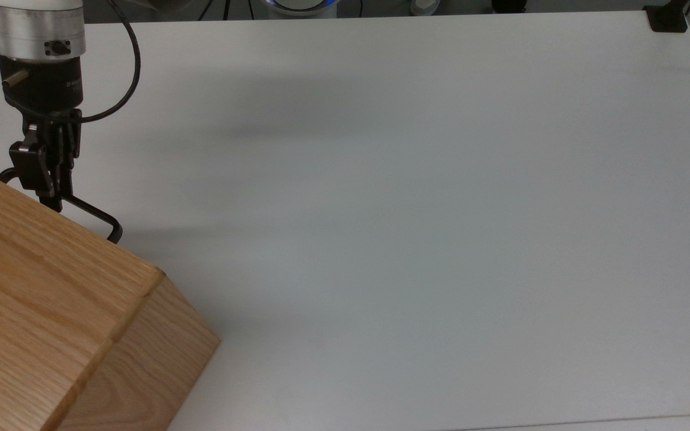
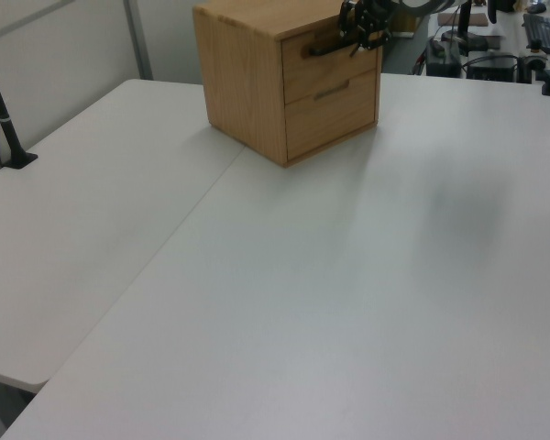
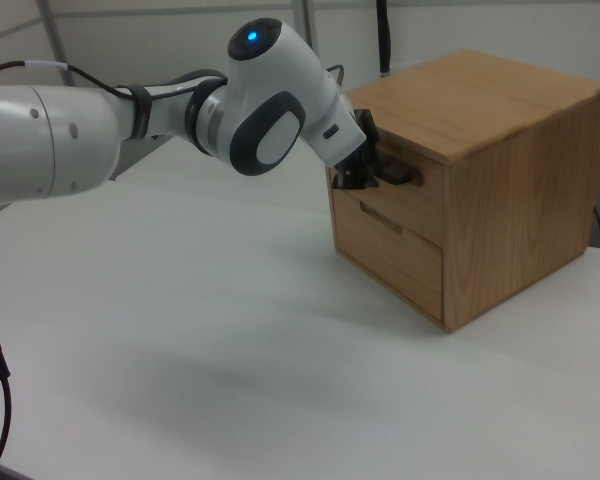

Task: Open the drawer by sliding it
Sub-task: 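Lower the gripper onto the black handle and close it around the bar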

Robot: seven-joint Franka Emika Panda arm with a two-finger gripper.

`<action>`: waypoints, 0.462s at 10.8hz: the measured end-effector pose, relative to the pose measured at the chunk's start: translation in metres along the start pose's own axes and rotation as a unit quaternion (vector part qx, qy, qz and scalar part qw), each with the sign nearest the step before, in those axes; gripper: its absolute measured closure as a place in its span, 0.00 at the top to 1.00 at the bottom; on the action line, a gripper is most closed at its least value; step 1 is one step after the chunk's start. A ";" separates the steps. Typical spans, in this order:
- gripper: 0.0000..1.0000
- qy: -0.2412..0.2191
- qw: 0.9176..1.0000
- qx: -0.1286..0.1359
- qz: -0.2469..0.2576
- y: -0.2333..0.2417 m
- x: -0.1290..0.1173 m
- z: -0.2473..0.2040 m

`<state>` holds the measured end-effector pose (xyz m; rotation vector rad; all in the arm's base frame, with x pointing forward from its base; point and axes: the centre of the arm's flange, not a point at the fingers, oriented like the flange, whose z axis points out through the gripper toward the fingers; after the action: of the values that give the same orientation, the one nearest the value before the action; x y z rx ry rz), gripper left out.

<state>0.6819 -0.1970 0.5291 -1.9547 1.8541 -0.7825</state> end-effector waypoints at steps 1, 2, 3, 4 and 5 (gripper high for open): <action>0.31 0.000 1.000 0.001 0.000 0.000 0.000 0.000; 0.23 0.001 1.000 0.003 0.010 -0.001 0.001 -0.001; 0.23 0.001 1.000 0.003 0.013 -0.001 0.001 -0.001; 0.23 0.001 1.000 0.003 0.014 -0.001 0.001 -0.001; 0.24 0.002 1.000 0.003 0.012 -0.001 0.001 -0.002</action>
<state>0.6820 -0.1972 0.5314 -1.9240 1.8716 -0.7836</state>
